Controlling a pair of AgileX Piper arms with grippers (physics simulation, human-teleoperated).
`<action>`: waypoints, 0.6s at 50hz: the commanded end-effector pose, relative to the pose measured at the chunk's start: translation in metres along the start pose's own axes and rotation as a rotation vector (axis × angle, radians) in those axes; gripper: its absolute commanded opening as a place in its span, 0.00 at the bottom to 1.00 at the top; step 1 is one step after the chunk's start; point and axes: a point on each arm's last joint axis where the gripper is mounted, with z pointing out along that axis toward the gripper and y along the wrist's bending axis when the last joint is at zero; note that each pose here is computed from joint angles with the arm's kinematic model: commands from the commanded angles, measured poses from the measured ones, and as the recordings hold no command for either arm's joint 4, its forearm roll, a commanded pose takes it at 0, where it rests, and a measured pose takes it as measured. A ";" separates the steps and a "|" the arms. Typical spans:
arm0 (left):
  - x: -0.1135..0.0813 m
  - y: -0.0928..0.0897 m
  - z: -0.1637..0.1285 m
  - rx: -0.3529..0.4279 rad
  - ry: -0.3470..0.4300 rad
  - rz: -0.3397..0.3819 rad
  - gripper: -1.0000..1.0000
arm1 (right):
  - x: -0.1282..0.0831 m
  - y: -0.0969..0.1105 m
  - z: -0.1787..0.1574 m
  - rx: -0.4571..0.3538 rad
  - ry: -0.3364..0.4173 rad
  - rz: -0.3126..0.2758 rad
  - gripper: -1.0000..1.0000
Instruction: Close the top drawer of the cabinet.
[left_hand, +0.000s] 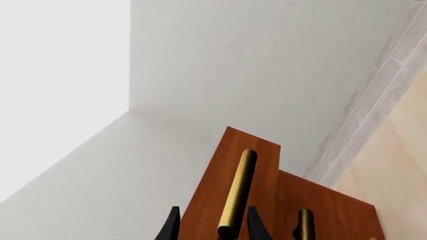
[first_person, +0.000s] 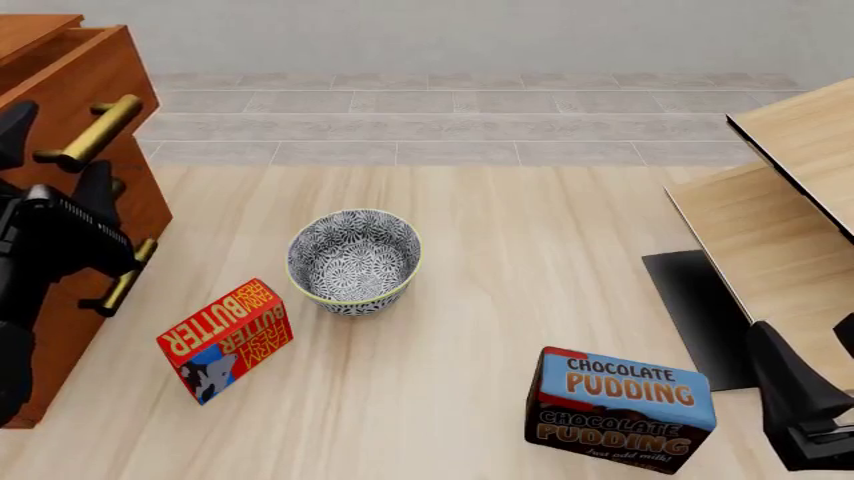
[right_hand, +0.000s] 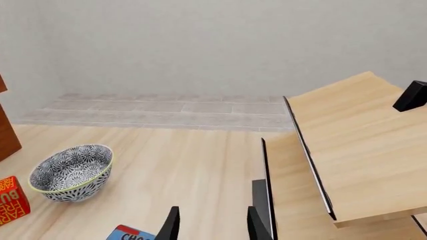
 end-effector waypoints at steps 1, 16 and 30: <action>0.006 0.003 0.003 -0.018 0.029 -0.001 1.00 | 0.001 0.000 0.000 -0.001 0.001 0.000 1.00; 0.008 0.003 0.004 -0.019 0.037 0.001 1.00 | 0.001 0.000 0.000 -0.001 0.002 -0.002 1.00; 0.009 0.003 0.006 -0.021 0.042 0.001 1.00 | 0.003 0.000 0.000 -0.004 0.005 -0.001 1.00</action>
